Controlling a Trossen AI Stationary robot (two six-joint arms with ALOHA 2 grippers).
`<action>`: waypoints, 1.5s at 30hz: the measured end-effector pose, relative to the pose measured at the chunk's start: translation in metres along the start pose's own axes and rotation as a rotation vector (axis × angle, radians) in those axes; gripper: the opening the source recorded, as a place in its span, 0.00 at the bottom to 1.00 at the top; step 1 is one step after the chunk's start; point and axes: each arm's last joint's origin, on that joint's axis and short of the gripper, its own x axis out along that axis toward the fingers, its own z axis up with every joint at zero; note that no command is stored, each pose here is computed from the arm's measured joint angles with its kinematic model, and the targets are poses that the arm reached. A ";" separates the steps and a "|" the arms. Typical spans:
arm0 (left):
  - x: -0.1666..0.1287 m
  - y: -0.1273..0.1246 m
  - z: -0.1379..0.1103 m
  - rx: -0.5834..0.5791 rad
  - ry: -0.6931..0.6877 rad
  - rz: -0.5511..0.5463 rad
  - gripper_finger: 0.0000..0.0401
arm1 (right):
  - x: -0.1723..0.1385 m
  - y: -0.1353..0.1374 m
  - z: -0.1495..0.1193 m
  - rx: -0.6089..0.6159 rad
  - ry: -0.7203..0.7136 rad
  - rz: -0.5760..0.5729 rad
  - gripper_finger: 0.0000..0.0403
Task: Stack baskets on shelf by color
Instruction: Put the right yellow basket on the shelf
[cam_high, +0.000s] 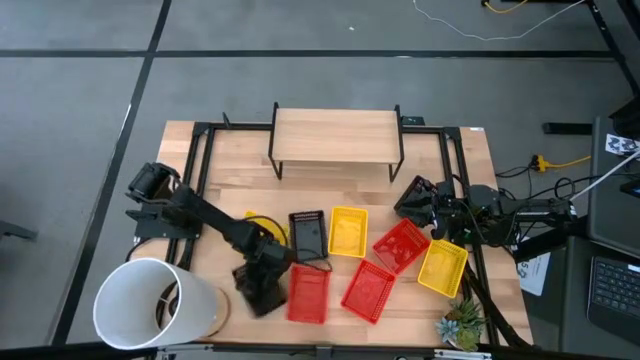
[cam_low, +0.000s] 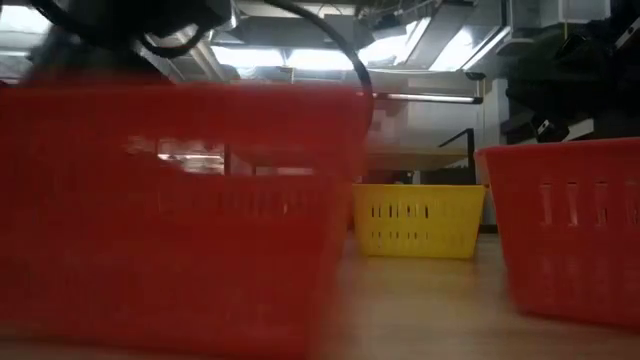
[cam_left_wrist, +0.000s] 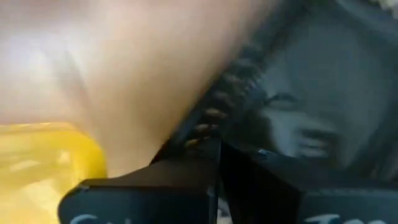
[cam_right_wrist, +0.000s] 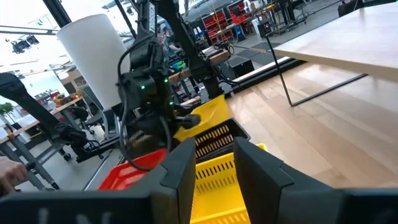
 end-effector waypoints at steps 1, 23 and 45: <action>-0.002 0.004 0.000 0.004 -0.005 0.039 0.00 | 0.000 0.000 0.000 0.000 0.000 0.000 0.27; -0.091 0.036 -0.008 -0.158 -0.020 0.423 0.00 | 0.000 0.003 0.007 -0.001 -0.077 0.016 0.27; -0.125 0.048 -0.007 -0.157 -0.196 0.439 0.00 | 0.039 0.086 0.106 0.019 0.667 0.022 0.27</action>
